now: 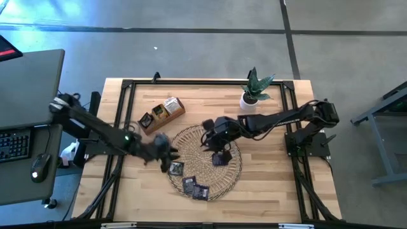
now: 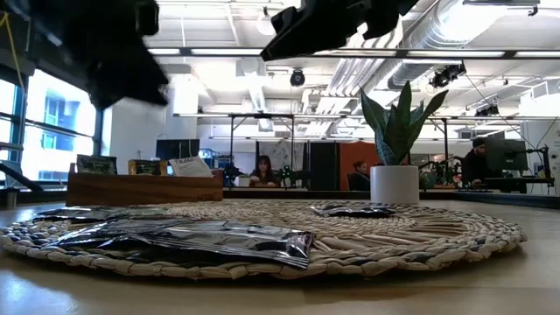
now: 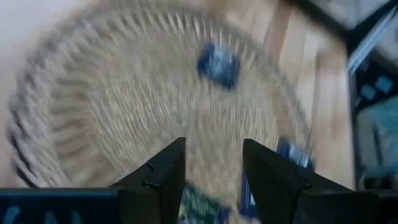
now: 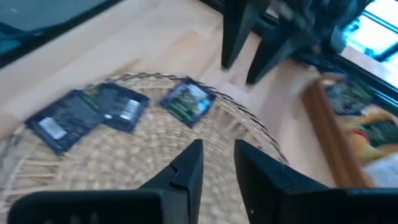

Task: Pick & Place Tea
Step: Put the black tea bag into the left compartment of the wooden organizer

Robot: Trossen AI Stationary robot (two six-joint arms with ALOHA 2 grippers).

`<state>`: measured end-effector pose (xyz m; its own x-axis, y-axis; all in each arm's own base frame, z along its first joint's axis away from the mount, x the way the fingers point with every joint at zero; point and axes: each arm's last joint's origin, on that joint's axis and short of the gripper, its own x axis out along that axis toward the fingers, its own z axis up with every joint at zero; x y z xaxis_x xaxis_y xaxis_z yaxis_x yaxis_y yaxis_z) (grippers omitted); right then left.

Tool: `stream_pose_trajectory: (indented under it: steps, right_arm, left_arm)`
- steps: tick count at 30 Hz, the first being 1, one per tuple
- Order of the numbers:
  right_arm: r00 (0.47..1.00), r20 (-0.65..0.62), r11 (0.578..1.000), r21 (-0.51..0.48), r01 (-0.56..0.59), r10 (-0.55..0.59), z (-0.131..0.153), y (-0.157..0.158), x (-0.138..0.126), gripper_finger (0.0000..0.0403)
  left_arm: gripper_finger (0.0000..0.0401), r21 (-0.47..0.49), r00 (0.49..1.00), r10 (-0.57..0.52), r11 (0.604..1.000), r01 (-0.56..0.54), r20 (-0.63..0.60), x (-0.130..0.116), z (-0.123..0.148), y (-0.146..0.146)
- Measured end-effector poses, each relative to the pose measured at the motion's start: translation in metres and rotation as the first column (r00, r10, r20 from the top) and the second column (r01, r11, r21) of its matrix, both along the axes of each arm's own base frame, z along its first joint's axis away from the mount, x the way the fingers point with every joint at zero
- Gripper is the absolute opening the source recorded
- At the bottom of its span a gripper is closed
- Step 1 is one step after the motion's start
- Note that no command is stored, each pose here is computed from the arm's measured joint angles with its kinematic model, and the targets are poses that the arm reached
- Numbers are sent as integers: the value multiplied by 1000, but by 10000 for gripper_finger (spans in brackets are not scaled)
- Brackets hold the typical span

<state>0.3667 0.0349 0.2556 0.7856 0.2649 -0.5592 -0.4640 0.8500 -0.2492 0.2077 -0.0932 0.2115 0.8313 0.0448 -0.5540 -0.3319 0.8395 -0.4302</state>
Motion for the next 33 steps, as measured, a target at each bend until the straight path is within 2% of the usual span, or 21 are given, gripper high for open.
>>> stream_pose_trajectory:
  steps: [5, 9, 13, 16, 19, 22, 28, 33]
  right_arm:
    - [997, -39, 997, 29, -70, 71, -25, 26, 11, 120]
    - [995, -97, 1000, -9, -3, 2, -47, 40, 16, 130]
    - [986, -150, 997, -21, 70, -72, -61, 44, 18, 131]
    - [979, -182, 994, 37, 103, -94, -70, 45, 21, 131]
    - [965, -227, 985, 76, 153, -132, -82, 44, 25, 131]
    - [944, -282, 974, 99, 206, -171, -97, 42, 27, 131]
    - [932, -320, 976, 79, 203, -168, -114, 41, 30, 130]
    - [924, -343, 977, 67, 205, -170, -123, 40, 30, 130]
  left_arm:
    - [158, -20, 979, -129, 992, 128, -158, 8, -33, -21]
    - [158, -31, 946, -186, 982, 184, -265, 13, -54, -23]
    - [158, -52, 914, -262, 964, 259, -308, 19, -59, -17]
    - [158, 18, 900, -317, 941, 338, -299, 27, -53, -10]
    - [158, 111, 867, -379, 895, 432, -324, 34, -46, -2]
    - [158, 147, 849, -389, 874, 463, -358, 38, -42, 6]
    - [158, 18, 811, -449, 871, 490, -375, 44, -49, 24]
    - [158, -24, 792, -470, 865, 502, -390, 46, -55, 29]
